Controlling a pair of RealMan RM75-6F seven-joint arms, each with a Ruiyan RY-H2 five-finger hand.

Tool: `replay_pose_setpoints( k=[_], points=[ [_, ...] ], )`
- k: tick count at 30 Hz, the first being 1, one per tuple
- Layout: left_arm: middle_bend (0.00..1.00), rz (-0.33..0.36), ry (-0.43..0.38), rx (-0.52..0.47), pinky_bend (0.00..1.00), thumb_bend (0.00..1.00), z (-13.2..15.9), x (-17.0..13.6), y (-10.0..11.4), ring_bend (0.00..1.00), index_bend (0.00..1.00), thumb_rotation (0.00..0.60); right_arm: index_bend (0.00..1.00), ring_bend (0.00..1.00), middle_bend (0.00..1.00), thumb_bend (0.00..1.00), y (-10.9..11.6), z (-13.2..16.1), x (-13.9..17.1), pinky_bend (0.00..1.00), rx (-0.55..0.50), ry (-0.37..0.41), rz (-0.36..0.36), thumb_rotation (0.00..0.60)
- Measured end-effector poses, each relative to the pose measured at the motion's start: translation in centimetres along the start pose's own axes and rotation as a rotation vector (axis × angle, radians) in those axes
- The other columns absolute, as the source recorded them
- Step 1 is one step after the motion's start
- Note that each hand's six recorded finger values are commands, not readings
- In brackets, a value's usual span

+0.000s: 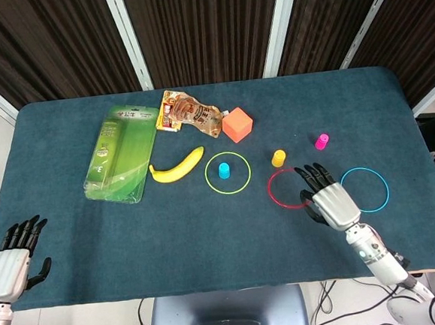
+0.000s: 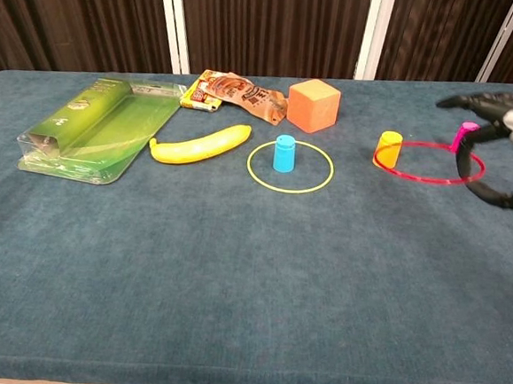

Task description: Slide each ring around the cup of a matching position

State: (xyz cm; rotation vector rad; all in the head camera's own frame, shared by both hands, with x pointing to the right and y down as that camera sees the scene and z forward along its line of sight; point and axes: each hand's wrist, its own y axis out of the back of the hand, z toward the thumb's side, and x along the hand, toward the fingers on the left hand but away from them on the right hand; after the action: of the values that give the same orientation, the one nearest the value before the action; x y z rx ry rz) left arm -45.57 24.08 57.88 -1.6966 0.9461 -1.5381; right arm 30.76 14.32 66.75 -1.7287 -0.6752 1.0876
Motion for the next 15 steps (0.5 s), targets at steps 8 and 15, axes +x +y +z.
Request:
replay_pose_setpoints(
  k=[8, 15],
  points=[
    [0.0, 0.003, 0.009, -0.002, 0.02, 0.44, -0.2, 0.0, 0.1, 0.0, 0.0, 0.6, 0.92, 0.0, 0.16, 0.54, 1.4, 0.4, -5.1, 0.0, 0.066, 0.002, -0.011, 0.6],
    [0.0, -0.009, 0.023, -0.002, 0.02, 0.44, -0.5, 0.4, -0.1, 0.0, 0.0, 0.6, 0.92, 0.0, 0.16, 0.54, 1.7, -0.2, -7.8, 0.0, 0.112, -0.035, -0.022, 0.6]
  ],
)
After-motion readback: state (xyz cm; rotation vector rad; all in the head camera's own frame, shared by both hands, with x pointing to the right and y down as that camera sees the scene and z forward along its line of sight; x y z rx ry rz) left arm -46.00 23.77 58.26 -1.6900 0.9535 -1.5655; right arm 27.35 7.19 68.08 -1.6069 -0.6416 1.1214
